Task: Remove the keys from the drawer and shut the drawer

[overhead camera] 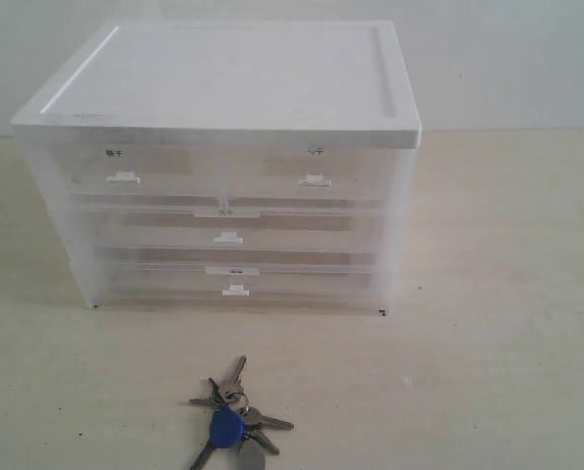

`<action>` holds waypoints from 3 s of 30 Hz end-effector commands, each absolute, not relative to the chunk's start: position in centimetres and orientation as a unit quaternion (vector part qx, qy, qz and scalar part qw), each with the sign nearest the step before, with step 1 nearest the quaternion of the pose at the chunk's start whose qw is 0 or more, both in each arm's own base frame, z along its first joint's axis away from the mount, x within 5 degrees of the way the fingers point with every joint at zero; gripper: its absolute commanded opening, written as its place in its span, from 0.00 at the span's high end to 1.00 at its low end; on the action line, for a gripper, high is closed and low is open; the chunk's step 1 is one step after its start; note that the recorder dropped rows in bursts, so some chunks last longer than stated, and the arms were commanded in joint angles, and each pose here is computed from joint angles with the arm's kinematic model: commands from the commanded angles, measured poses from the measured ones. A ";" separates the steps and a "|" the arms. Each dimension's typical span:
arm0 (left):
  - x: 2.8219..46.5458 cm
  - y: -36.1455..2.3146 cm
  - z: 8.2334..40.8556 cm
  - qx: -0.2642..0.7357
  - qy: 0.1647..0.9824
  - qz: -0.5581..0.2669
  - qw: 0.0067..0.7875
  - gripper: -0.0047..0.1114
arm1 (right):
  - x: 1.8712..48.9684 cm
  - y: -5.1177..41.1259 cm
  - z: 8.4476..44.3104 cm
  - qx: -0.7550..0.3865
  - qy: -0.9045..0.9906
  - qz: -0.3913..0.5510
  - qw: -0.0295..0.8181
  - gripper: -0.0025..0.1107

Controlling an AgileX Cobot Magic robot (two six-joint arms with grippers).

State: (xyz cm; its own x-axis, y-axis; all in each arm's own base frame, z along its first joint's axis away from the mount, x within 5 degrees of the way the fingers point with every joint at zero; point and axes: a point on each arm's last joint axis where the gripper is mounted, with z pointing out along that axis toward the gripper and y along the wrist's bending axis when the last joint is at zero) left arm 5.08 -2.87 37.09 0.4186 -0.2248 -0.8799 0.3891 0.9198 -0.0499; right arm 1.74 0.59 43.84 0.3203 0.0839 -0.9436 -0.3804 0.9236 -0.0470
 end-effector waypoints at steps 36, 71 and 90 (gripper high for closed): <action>4.5 -2.9 24.0 0.081 0.579 -0.174 0.793 0.92 | -2.5 -1.3 37.9 -0.109 0.569 0.181 0.795 0.98; 5.8 -3.0 21.8 0.082 0.660 -0.168 0.727 0.92 | 0.3 0.5 37.6 -0.092 0.640 0.241 0.724 0.98; 5.8 -3.0 21.9 0.077 0.659 -0.175 0.727 0.92 | 0.3 0.5 37.6 -0.092 0.640 0.241 0.724 0.98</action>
State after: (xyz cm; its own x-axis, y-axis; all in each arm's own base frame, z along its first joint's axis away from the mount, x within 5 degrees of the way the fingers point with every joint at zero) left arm 5.70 -3.04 22.02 0.0806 -0.1484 -0.9856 0.3547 0.9284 -0.1107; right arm 0.35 0.53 37.68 0.0639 0.2353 -0.9698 -0.4692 0.8648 0.1789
